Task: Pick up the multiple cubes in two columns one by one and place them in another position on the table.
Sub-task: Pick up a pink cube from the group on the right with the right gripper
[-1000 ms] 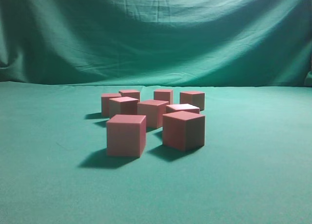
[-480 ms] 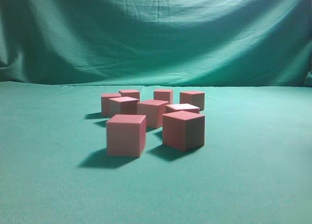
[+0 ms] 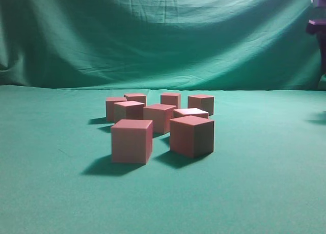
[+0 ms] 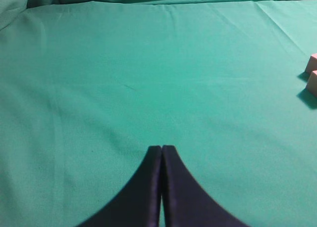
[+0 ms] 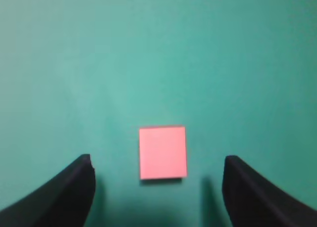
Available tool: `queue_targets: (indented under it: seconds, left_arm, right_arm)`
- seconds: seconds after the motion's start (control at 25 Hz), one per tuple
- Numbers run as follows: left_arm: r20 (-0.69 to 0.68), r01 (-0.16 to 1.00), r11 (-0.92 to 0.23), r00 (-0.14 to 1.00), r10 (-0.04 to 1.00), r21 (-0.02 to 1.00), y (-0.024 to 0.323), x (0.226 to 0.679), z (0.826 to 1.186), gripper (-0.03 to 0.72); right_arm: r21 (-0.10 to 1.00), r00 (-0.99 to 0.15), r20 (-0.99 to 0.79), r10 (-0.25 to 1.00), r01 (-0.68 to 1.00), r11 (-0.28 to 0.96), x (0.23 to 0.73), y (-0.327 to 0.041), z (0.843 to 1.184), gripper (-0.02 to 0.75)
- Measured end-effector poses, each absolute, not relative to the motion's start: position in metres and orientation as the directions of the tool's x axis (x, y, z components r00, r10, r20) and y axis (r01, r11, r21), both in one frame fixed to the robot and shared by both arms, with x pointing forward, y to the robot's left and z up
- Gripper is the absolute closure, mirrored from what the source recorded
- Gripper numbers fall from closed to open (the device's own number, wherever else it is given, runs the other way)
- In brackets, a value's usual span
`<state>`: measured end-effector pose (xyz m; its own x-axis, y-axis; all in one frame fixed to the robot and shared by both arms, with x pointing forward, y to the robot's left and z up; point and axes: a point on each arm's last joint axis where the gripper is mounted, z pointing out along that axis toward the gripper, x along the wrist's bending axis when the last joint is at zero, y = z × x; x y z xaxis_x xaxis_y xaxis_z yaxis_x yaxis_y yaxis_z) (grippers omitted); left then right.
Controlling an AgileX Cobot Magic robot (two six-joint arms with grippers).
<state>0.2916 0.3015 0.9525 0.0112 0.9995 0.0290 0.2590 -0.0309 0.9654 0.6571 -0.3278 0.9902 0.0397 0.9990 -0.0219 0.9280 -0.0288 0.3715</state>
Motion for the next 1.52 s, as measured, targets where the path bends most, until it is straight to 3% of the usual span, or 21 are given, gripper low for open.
queue_targets:
  seconds: [0.2, 0.4, 0.64, 0.84, 1.04, 1.24, 1.36, 1.52]
  left_arm:
    - [0.029, 0.259, -0.031, 0.011, 1.000, 0.965, 0.301, 0.292, 0.953, 0.688]
    - [0.029, 0.259, -0.031, 0.011, 1.000, 0.965, 0.301, 0.292, 0.953, 0.688]
    - [0.029, 0.259, -0.031, 0.011, 1.000, 0.965, 0.301, 0.292, 0.953, 0.688]
    - [0.029, 0.259, -0.031, 0.011, 1.000, 0.965, 0.301, 0.292, 0.953, 0.688]
    - [0.029, 0.259, -0.031, 0.011, 1.000, 0.965, 0.301, 0.292, 0.953, 0.688]
    - [0.029, 0.259, -0.031, 0.011, 1.000, 0.965, 0.301, 0.292, 0.953, 0.688]
    - [0.029, 0.259, -0.031, 0.011, 1.000, 0.965, 0.301, 0.292, 0.953, 0.688]
    - [0.029, 0.259, -0.031, 0.011, 1.000, 0.965, 0.301, 0.292, 0.953, 0.688]
  right_arm:
    - [0.406, 0.039, -0.022, 0.999, 0.913, -0.027, 0.671, -0.329, 0.966, 0.206]
    - [0.375, 0.040, -0.020, 0.999, 0.927, -0.029, 0.677, -0.329, 0.940, 0.206]
    - [0.396, 0.041, -0.019, 0.999, 0.918, -0.030, 0.680, -0.329, 0.934, 0.206]
    - [0.388, 0.043, -0.016, 0.999, 0.921, -0.033, 0.681, -0.329, 0.929, 0.466]
    - [0.376, 0.043, -0.015, 0.999, 0.926, -0.034, 0.680, -0.329, 0.930, 0.474]
    - [0.362, 0.074, 0.055, 0.996, 0.928, -0.089, 0.686, -0.324, 0.955, 0.474]
    - [0.421, 0.050, 0.086, 0.995, 0.903, -0.082, 0.685, -0.313, 0.998, 0.474]
    - [0.520, -0.074, 0.078, 0.994, 0.854, 0.022, 0.667, -0.276, 1.065, 0.474]
